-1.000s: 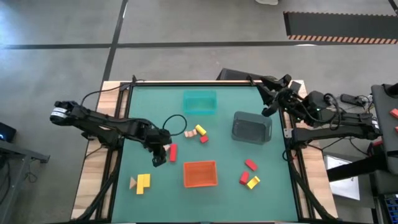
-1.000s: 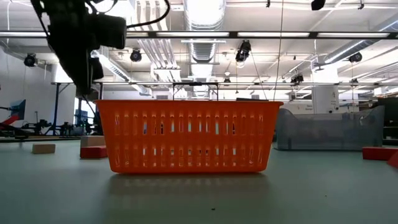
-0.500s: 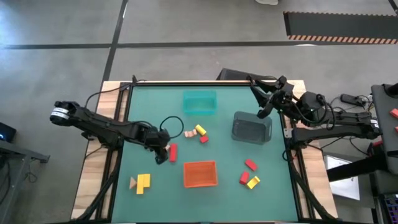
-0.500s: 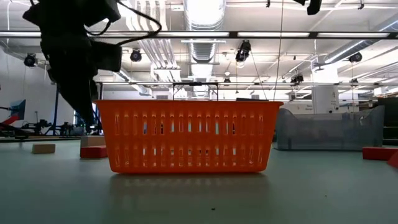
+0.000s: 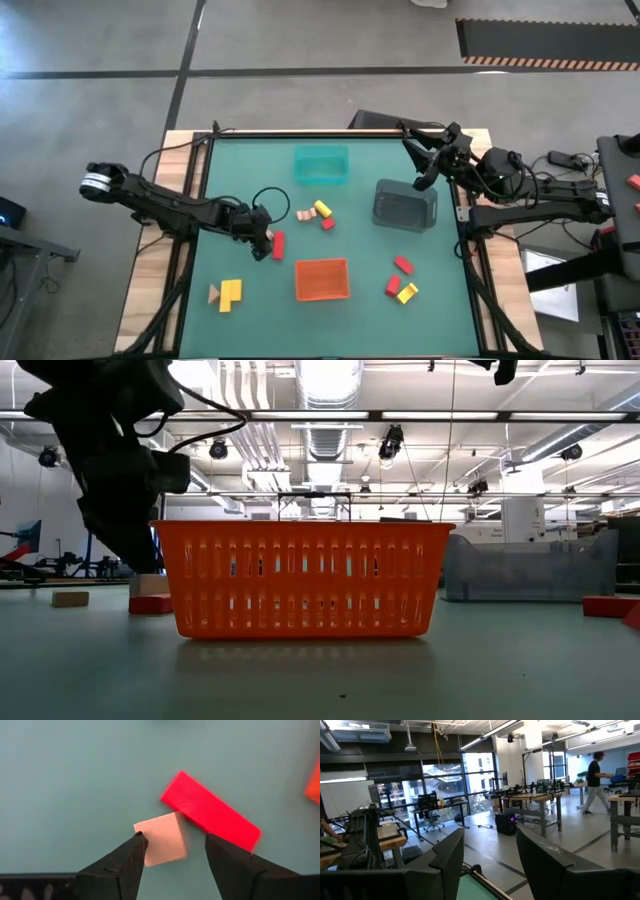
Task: Sort & place blocks by color
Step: Put the brown block into the green bin
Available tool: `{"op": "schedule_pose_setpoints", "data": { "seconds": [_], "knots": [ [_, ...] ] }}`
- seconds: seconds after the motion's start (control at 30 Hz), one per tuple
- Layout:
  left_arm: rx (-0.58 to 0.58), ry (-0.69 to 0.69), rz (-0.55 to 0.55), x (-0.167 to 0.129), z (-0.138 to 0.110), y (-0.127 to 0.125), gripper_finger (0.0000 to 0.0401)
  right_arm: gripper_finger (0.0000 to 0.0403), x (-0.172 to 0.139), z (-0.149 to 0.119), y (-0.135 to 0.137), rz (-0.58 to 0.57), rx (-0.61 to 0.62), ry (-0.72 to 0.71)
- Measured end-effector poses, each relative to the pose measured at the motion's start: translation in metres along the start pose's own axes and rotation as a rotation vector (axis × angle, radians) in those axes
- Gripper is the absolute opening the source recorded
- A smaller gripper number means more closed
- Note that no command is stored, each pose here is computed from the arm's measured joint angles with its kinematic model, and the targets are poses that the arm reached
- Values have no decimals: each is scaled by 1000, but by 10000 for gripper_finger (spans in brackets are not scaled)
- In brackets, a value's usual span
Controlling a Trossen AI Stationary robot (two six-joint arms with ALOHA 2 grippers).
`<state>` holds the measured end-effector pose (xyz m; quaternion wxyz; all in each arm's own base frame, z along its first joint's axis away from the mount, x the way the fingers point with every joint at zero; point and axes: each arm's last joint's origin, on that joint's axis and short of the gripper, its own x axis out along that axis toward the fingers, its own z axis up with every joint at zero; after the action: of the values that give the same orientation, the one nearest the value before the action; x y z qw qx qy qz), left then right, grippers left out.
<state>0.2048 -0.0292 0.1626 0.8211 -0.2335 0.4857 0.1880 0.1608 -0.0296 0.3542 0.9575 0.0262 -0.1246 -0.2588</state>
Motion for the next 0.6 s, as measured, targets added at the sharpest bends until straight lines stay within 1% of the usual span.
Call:
{"op": "schedule_pose_setpoints", "data": {
  "seconds": [0.07,0.3,0.6],
  "knots": [
    [0,12,17,2,-3,2,193,171,0,0,0,0,0,0],
    [-2,-4,10,4,-3,3,193,171,0,0,0,0,0,1],
    [-1,-58,68,4,-2,5,192,171,0,0,0,0,-1,3]
  ]
}}
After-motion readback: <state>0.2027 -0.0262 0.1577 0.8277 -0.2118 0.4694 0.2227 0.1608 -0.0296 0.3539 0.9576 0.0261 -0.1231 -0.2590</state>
